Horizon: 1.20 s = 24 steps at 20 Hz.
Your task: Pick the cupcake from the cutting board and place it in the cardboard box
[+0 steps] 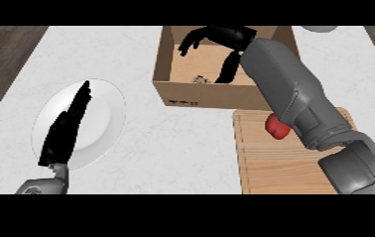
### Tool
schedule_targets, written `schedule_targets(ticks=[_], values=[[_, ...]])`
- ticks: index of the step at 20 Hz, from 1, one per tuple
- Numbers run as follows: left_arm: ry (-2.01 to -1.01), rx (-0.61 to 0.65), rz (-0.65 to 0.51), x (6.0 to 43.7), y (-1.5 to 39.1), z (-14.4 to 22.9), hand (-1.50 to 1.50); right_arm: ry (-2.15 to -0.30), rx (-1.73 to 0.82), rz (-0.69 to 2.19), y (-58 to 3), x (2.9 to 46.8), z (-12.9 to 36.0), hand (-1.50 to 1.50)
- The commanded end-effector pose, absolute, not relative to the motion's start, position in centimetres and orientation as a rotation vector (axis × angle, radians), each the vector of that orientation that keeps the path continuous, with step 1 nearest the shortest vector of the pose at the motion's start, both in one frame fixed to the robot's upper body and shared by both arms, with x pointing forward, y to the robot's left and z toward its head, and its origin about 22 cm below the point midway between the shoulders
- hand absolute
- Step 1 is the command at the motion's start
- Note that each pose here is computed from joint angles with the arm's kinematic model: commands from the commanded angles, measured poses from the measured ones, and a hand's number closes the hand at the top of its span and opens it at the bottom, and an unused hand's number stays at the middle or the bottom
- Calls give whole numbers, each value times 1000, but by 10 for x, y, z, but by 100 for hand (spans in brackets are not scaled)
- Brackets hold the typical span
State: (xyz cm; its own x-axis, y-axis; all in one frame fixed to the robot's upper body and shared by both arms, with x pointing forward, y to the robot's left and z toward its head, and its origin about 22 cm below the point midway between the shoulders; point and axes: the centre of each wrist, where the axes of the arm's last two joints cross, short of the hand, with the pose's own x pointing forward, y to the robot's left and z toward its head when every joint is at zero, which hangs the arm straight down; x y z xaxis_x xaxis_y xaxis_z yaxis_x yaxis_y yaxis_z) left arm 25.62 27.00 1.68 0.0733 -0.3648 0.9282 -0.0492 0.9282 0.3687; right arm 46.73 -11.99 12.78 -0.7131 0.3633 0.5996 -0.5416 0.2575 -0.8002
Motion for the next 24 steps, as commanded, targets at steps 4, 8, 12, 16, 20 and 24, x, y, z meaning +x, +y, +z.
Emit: schedule_targets(ticks=[4, 8, 12, 16, 20, 24], values=[[-1494, 344, -244, 251, 272, 14, 0, -1847, 374, 1167, -120, 470, 128, -150], [-1490, 339, -251, 258, 266, 16, 0, -1848, 428, 943, -143, 475, 135, -150], [-1494, 326, -268, 262, 274, 23, 0, -1817, 509, 797, -162, 483, 169, -150], [-1517, 311, -279, 259, 257, 18, 0, -1846, 435, 631, -206, 485, 180, -150], [-1530, 310, -274, 261, 263, 27, 0, -1848, 311, 527, -272, 480, 196, -150], [-1548, 282, -300, 263, 254, 27, 0, -1875, 302, 459, -294, 477, 208, -150]])
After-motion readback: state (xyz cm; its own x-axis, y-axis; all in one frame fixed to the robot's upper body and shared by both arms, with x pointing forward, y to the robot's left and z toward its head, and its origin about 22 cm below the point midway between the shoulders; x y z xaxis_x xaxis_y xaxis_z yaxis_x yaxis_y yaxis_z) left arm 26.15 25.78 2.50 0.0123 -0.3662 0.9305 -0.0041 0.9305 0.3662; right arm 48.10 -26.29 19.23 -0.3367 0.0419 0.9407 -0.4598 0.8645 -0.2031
